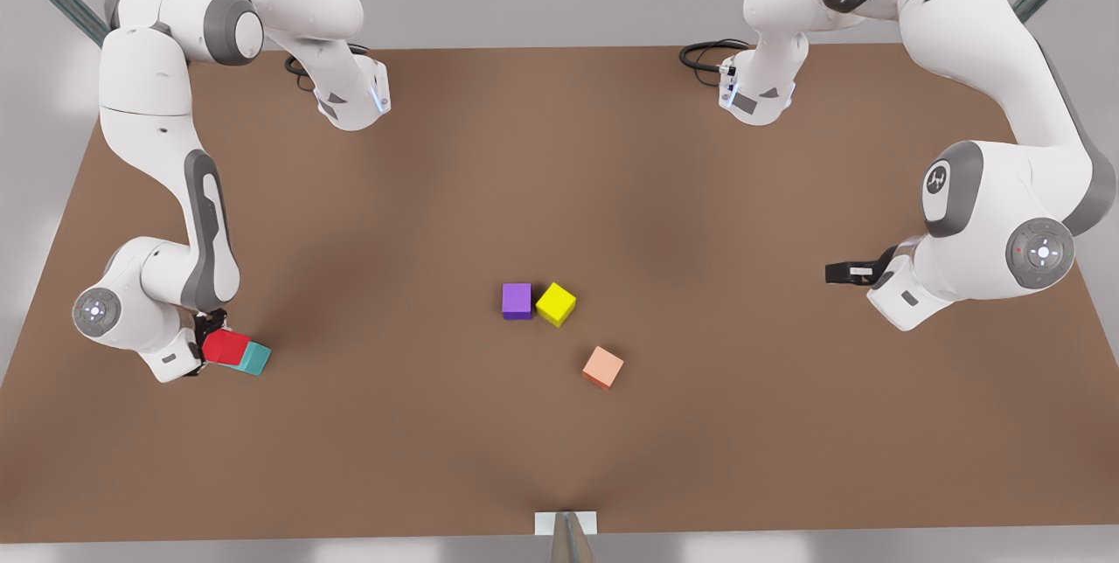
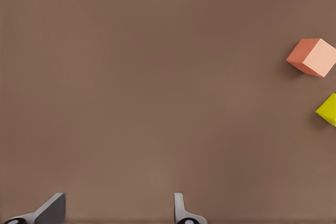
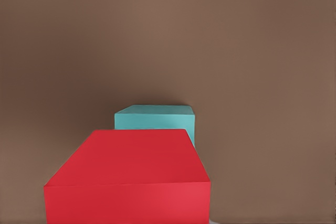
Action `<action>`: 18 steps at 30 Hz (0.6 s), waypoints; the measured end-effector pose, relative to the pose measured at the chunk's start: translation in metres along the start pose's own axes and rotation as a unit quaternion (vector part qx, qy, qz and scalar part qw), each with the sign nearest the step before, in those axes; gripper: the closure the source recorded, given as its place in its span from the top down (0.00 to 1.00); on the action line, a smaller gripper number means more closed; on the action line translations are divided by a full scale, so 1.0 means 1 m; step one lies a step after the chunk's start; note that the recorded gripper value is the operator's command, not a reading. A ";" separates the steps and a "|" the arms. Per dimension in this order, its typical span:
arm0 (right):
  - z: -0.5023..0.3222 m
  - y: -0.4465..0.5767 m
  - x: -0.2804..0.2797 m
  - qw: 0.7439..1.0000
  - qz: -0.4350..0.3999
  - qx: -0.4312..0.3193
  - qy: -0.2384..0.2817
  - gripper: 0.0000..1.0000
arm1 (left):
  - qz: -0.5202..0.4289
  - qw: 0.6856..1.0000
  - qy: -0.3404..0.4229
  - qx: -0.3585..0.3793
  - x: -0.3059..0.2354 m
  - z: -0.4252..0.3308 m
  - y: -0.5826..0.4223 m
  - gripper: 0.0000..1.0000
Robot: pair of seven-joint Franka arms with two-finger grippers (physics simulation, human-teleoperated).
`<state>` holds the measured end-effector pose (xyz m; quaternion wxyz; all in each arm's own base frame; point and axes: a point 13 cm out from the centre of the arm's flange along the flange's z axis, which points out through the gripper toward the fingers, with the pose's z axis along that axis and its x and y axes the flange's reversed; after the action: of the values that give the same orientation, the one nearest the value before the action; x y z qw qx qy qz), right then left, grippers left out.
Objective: Pick up red wooden cube and pass to hand red wooden cube and place in blue wooden cube
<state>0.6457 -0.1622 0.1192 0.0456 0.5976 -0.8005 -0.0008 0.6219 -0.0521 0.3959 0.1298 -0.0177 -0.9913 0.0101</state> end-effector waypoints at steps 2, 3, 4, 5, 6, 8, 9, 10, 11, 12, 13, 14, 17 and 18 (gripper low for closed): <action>0.002 0.002 -0.001 1.000 0.002 -0.002 0.000 1.00 | 0.000 1.000 0.000 0.000 0.000 0.000 0.000 1.00; 0.003 0.003 -0.002 1.000 0.002 -0.003 -0.001 1.00 | 0.000 1.000 0.000 0.000 0.000 0.000 0.000 1.00; 0.005 0.004 -0.003 1.000 0.002 -0.004 -0.001 1.00 | 0.000 1.000 0.000 0.000 0.000 0.000 0.000 1.00; 0.006 0.005 -0.004 1.000 0.002 -0.006 -0.001 1.00 | 0.000 1.000 0.000 0.000 0.000 0.000 0.000 1.00; 0.007 0.005 -0.005 1.000 0.003 -0.007 -0.001 1.00 | 0.001 1.000 0.000 0.000 0.000 0.000 0.000 1.00; 0.009 0.006 -0.007 1.000 0.003 -0.008 -0.002 1.00 | 0.001 1.000 0.000 0.000 0.000 0.000 0.000 1.00; 0.009 0.006 -0.007 1.000 0.004 -0.008 -0.002 1.00 | 0.001 1.000 0.000 0.000 0.000 0.000 0.000 1.00; 0.009 0.006 -0.008 1.000 0.004 -0.008 -0.002 1.00 | 0.001 1.000 0.000 0.000 0.000 0.000 0.000 1.00; 0.009 0.006 -0.008 1.000 0.005 -0.008 -0.002 1.00 | 0.001 1.000 0.000 0.000 0.000 0.000 0.000 1.00; 0.008 0.005 -0.008 1.000 0.005 -0.007 -0.002 1.00 | 0.001 1.000 0.000 0.000 0.000 0.000 0.000 1.00; 0.007 0.004 -0.009 1.000 0.005 -0.006 -0.002 1.00 | 0.001 1.000 0.000 0.000 0.000 0.000 0.000 1.00; 0.005 0.003 -0.009 1.000 0.006 -0.005 -0.003 1.00 | 0.001 1.000 0.000 0.000 0.000 0.000 0.000 1.00; -0.002 0.002 -0.010 1.000 0.006 -0.004 -0.003 1.00 | 0.001 1.000 0.000 0.000 0.000 0.000 0.000 1.00; -0.004 0.002 -0.011 1.000 0.006 -0.004 -0.003 1.00 | 0.001 1.000 0.000 0.000 0.000 0.000 0.000 1.00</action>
<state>0.6468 -0.1510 0.1227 0.0453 0.5928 -0.8041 -0.0058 0.6218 -0.0522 0.3958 0.1300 -0.0189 -0.9913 0.0102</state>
